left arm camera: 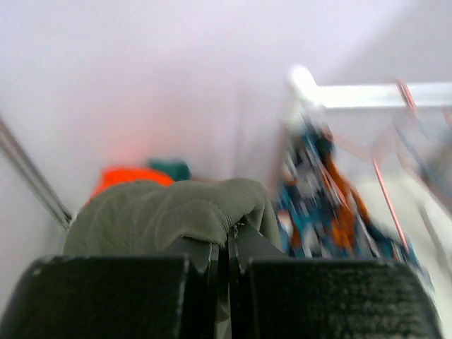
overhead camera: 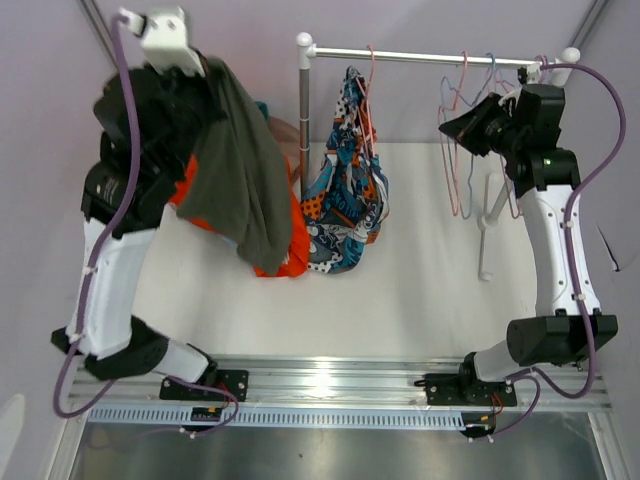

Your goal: Remove the shorts from the hanger

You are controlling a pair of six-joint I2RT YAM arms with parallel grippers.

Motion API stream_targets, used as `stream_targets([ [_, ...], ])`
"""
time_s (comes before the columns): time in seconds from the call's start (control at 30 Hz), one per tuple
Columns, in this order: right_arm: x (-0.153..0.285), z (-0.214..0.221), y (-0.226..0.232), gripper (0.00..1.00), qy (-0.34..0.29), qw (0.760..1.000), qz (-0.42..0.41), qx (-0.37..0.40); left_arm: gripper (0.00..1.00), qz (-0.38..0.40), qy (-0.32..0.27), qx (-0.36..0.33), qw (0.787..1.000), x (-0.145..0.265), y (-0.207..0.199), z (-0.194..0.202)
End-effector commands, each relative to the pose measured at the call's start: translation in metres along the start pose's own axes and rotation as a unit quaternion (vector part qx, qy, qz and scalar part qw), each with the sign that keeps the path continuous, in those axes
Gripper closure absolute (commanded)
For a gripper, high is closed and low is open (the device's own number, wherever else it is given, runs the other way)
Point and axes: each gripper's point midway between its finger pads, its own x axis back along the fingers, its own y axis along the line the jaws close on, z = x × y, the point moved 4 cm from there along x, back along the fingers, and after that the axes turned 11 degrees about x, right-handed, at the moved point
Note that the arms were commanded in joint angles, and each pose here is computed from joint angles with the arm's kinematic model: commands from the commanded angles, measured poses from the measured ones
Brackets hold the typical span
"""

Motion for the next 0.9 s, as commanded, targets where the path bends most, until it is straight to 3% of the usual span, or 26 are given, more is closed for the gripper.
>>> stream_targets([
  [0.0, 0.024, 0.000, 0.010, 1.00, -0.021, 1.000, -0.012, 0.012, 1.00, -0.047, -0.081, -0.007, 0.996, -0.041, 0.033, -0.045],
  [0.07, 0.030, 0.008, 0.009, 1.00, -0.014, 1.000, -0.011, 0.009, 1.00, -0.070, -0.136, 0.010, 0.988, -0.063, 0.060, -0.068],
  [0.1, 0.032, 0.012, 0.009, 0.99, -0.010, 1.000, -0.014, 0.009, 1.00, -0.071, -0.127, 0.008, 0.989, -0.091, 0.067, -0.055],
  [0.17, 0.039, 0.023, 0.007, 0.81, -0.005, 1.000, -0.016, 0.008, 1.00, -0.086, -0.124, 0.000, 0.989, -0.123, 0.090, -0.041],
  [0.2, 0.042, 0.025, 0.007, 0.73, -0.006, 1.000, -0.017, 0.009, 1.00, -0.107, -0.101, 0.004, 0.989, -0.151, 0.104, -0.016],
  [0.23, 0.045, 0.028, 0.007, 0.53, -0.006, 1.000, -0.018, 0.010, 1.00, -0.123, -0.083, 0.015, 0.989, -0.165, 0.115, 0.003],
  [0.3, 0.053, 0.034, 0.005, 0.28, -0.002, 1.000, -0.010, 0.013, 1.00, -0.166, -0.036, 0.024, 0.985, -0.185, 0.145, 0.042],
  [0.33, 0.055, 0.034, 0.005, 0.09, -0.004, 1.000, -0.006, 0.019, 0.97, -0.182, -0.003, 0.030, 0.983, -0.197, 0.157, 0.070],
  [0.37, 0.060, 0.033, 0.006, 0.03, -0.009, 1.000, -0.005, 0.023, 0.93, -0.198, 0.026, 0.031, 0.979, -0.203, 0.165, 0.095],
  [0.4, 0.063, 0.032, 0.007, 0.01, -0.010, 1.000, -0.003, 0.024, 0.86, -0.200, 0.044, 0.031, 0.978, -0.206, 0.167, 0.108],
  [0.47, 0.069, 0.027, 0.012, 0.01, -0.020, 0.999, -0.007, 0.028, 0.49, -0.193, 0.069, 0.040, 0.978, -0.208, 0.167, 0.125],
  [0.53, 0.079, 0.016, 0.025, 0.01, -0.039, 0.998, -0.026, 0.029, 0.23, -0.183, 0.101, 0.048, 0.977, -0.206, 0.164, 0.145],
  [0.67, 0.093, -0.002, 0.065, 0.01, -0.067, 0.993, -0.079, 0.051, 0.08, -0.178, 0.122, 0.046, 0.975, -0.180, 0.152, 0.145],
  [0.7, 0.094, -0.006, 0.073, 0.01, -0.075, 0.991, -0.090, 0.058, 0.06, -0.167, 0.099, 0.049, 0.980, -0.163, 0.143, 0.121],
  [0.73, 0.093, -0.009, 0.088, 0.00, -0.078, 0.989, -0.109, 0.065, 0.05, -0.162, 0.119, 0.047, 0.978, -0.155, 0.141, 0.138],
  [0.8, 0.078, -0.012, 0.097, 0.01, -0.073, 0.988, -0.116, 0.071, 0.04, -0.137, 0.079, 0.055, 0.986, -0.122, 0.124, 0.104],
  [0.83, 0.079, -0.014, 0.112, 0.01, -0.076, 0.985, -0.134, 0.077, 0.04, -0.129, 0.103, 0.054, 0.985, -0.115, 0.122, 0.129],
  [0.87, 0.074, -0.016, 0.117, 0.02, -0.078, 0.984, -0.138, 0.083, 0.04, -0.117, 0.094, 0.057, 0.987, -0.105, 0.117, 0.123],
])
